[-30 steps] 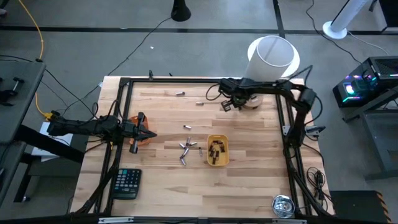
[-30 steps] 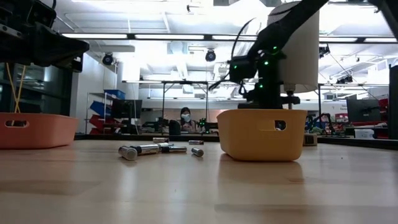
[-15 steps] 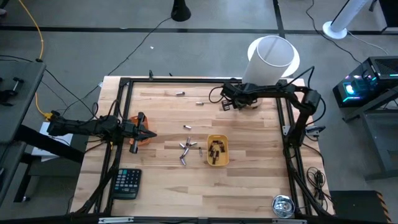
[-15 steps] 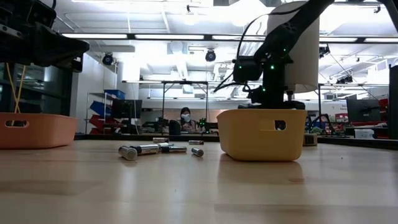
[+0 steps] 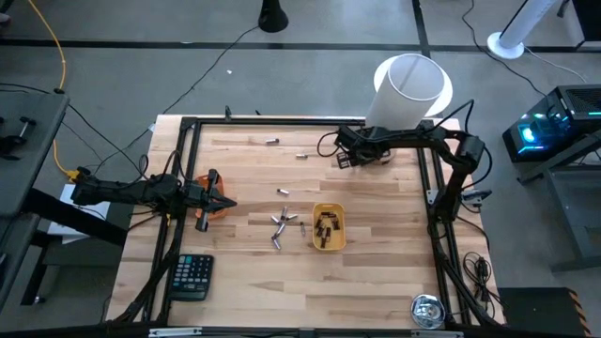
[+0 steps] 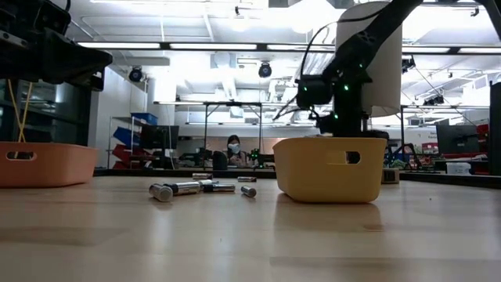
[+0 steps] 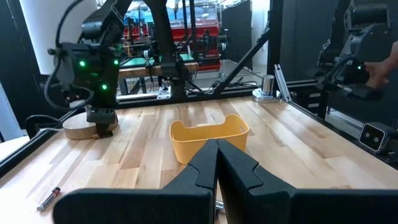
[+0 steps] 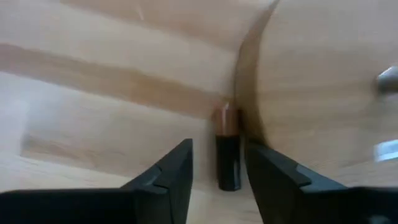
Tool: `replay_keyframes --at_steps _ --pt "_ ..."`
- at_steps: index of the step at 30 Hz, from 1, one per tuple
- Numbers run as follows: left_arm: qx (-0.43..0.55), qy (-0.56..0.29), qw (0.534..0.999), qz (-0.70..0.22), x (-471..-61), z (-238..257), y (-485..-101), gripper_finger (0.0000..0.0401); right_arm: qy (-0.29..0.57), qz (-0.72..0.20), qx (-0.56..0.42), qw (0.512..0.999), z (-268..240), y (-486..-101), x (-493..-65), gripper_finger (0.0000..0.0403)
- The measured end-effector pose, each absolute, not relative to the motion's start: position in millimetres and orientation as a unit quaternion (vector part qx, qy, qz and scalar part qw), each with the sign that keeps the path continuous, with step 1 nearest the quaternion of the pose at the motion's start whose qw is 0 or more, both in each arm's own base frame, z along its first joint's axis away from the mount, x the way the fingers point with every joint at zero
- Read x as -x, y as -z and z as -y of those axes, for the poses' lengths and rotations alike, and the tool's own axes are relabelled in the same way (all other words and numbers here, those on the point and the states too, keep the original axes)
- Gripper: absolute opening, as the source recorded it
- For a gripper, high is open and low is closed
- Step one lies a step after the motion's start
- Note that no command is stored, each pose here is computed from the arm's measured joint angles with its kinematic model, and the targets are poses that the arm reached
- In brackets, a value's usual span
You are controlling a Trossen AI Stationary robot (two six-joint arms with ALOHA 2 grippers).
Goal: Sort batteries
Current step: Put the black battery into the yellow bin
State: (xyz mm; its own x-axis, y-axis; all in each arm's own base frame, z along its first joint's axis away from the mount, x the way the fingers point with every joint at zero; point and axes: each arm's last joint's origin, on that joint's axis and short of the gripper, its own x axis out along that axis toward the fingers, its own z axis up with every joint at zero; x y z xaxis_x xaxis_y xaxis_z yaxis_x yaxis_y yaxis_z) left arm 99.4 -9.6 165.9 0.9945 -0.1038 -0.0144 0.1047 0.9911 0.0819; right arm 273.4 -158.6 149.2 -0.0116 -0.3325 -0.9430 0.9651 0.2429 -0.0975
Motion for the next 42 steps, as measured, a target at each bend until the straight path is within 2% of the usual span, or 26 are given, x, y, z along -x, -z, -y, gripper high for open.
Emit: replay_keyframes --at_steps 4,10,12,15,16,20,24,29,34,40,42 --pt "-0.041 0.052 0.998 -0.006 -99 10 -166 0.0 0.523 -0.467 -0.349 0.622 155 -134 -267 0.0149" --pt "-0.041 0.052 0.998 -0.005 -99 10 -166 0.0 0.533 -0.456 -0.359 0.615 148 -119 -257 0.0141" --pt "-0.041 0.052 0.998 -0.005 -99 10 -166 0.0 0.528 -0.459 -0.354 0.62 142 -116 -258 0.0114" --pt "-0.041 0.052 0.998 -0.005 -99 10 -166 0.0 0.53 -0.459 -0.338 0.628 131 -114 -261 0.0038" --pt "-0.041 0.052 0.998 -0.005 -99 10 -166 0.0 0.528 -0.465 -0.325 0.632 126 -114 -263 0.0027" --pt "-0.041 0.052 0.998 -0.005 -99 10 -166 0.0 0.508 -0.511 -0.286 0.632 104 -120 -264 0.0027" --pt "-0.041 0.052 0.998 -0.005 -99 10 -166 0.0 0.471 -0.548 -0.274 0.634 75 -141 -255 0.0026" --pt "-0.041 0.052 0.998 -0.005 -99 10 -166 0.0 0.434 -0.485 -0.291 0.701 40 -188 -250 0.0026" --pt "-0.041 0.052 0.998 -0.005 -99 10 -166 0.0 0.308 -0.433 -0.352 0.771 -10 -217 -255 0.0026" --pt "-0.041 0.052 0.998 -0.005 -99 10 -166 0.0 0.249 -0.391 -0.436 0.772 -59 -214 -270 0.0026" --pt "-0.041 0.052 0.998 -0.006 -99 10 -166 0.0 0.247 -0.38 -0.455 0.767 -68 -210 -275 0.0042"
